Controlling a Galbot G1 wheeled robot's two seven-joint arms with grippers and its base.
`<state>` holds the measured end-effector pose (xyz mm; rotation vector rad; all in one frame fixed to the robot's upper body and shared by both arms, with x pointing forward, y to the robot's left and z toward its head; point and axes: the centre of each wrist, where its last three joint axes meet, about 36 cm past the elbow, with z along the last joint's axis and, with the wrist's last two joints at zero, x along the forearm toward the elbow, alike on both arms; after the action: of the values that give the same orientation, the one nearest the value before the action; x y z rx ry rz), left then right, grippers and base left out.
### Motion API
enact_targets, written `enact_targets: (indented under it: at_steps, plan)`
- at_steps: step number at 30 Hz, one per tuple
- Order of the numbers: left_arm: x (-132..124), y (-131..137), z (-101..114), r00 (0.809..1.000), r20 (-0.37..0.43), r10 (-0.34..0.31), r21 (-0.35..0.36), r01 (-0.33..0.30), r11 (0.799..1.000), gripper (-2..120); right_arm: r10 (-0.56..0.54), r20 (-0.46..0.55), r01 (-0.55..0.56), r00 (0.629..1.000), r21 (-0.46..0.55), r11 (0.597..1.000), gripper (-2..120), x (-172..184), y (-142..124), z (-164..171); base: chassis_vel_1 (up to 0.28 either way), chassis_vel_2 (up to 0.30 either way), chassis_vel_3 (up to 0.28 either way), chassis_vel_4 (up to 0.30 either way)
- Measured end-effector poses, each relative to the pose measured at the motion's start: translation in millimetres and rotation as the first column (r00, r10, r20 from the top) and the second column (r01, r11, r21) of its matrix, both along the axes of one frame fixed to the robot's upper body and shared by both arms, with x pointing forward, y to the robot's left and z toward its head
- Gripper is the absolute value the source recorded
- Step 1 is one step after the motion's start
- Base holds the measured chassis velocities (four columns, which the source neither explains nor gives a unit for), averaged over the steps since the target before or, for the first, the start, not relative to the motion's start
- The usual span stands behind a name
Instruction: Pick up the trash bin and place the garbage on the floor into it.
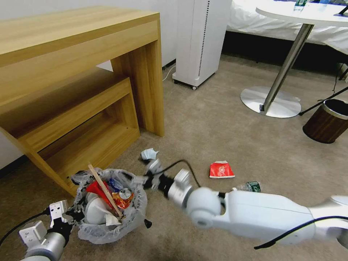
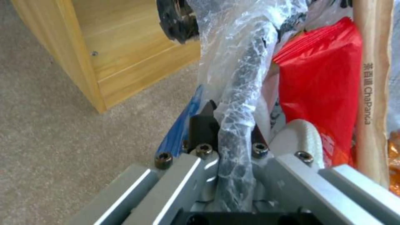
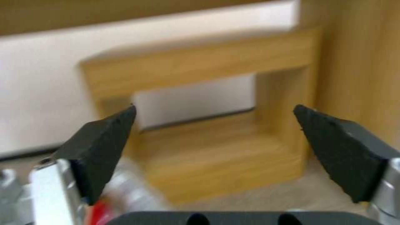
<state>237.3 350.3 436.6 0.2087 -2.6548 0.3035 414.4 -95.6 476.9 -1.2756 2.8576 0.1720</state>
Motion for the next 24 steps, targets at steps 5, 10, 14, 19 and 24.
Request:
enact_targets:
  at_steps: [5, 10, 14, 19, 24]
  plan:
    - [-2.9, 0.1, 3.0, 1.000, 0.000, 0.002, 0.004, -0.002, 1.000, 1, -0.107, 0.049, 0.103, 0.993, 0.061, 0.993, 100, 8.0, -28.3, 13.9, 0.000, 0.000, 0.000, 0.000]
    - [-2.7, 1.0, 4.6, 1.000, 0.000, -0.005, 0.007, 0.005, 1.000, 1, -0.291, 0.108, 0.272, 0.951, 0.159, 0.949, 100, 10.5, -70.2, 35.1, 0.000, 0.000, 0.000, 0.000]
    - [-0.6, 3.8, 6.4, 1.000, 0.000, -0.014, 0.010, 0.014, 1.000, 1, -0.436, 0.146, 0.406, 0.888, 0.198, 0.892, 100, 2.7, -111.6, 37.9, 0.000, 0.000, 0.000, 0.000]
    - [3.5, 10.1, 3.6, 1.000, -0.009, -0.023, 0.014, 0.023, 1.000, 1, -0.562, 0.180, 0.517, 0.807, 0.244, 0.821, 100, -20.1, -158.2, 41.1, 0.000, 0.000, 0.000, 0.000]
    - [11.1, 15.5, 1.1, 0.999, -0.010, -0.038, 0.018, 0.038, 0.999, 1, -0.633, 0.205, 0.591, 0.747, 0.231, 0.773, 100, -48.6, -183.0, 26.7, 0.000, 0.000, 0.000, 0.000]
